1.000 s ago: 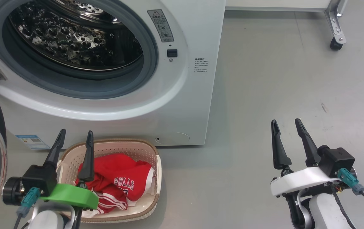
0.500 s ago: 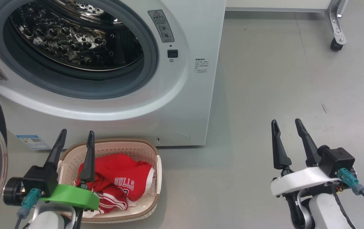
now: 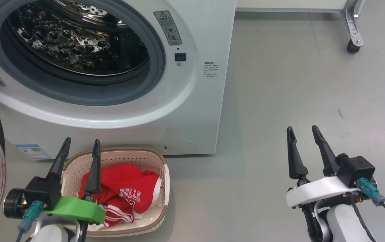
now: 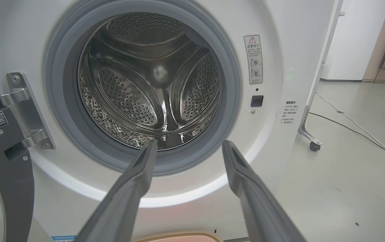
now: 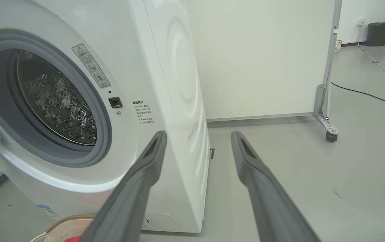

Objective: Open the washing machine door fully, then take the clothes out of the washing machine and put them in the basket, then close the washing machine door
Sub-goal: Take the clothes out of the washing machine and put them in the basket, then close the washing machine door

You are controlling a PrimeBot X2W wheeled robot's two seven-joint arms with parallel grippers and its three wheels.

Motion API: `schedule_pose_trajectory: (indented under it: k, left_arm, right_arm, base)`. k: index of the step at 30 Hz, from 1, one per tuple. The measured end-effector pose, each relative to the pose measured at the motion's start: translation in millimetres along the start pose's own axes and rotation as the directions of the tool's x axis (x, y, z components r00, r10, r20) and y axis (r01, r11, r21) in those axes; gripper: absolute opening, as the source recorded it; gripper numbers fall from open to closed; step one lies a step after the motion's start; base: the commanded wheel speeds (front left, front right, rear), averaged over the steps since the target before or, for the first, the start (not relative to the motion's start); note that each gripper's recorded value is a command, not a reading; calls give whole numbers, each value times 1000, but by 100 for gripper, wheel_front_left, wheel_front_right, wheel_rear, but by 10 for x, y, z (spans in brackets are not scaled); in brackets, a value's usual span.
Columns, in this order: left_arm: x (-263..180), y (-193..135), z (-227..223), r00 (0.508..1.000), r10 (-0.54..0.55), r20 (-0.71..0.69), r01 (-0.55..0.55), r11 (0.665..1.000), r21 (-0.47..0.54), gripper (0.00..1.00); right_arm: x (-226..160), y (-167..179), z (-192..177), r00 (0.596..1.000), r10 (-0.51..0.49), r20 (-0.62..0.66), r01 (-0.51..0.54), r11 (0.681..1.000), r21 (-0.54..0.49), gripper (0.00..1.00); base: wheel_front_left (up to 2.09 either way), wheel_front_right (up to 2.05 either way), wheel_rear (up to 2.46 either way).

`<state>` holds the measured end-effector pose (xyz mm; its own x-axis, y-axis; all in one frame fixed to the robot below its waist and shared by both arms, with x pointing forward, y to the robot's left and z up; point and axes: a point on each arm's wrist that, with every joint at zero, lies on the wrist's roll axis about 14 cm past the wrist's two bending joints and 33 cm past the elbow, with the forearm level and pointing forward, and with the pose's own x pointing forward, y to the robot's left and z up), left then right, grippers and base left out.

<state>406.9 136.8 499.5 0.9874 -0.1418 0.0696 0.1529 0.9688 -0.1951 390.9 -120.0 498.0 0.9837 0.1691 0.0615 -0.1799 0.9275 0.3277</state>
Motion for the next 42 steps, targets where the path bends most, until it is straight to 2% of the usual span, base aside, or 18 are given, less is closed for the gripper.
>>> schedule_pose_trajectory:
  k: [21,42]
  left_arm:
    - [-19,-14,49,1000,3,14,-3,1000,-30,100]
    - [-47,-20,-2,1000,2,0,-2,999,-33,100]
  right_arm:
    - [-31,28,25,1000,6,5,-6,1000,-3,100]
    - [-32,31,-10,1000,7,-5,-7,1000,2,100]
  base:
    - [-21,21,0]
    - [-99,99,0]
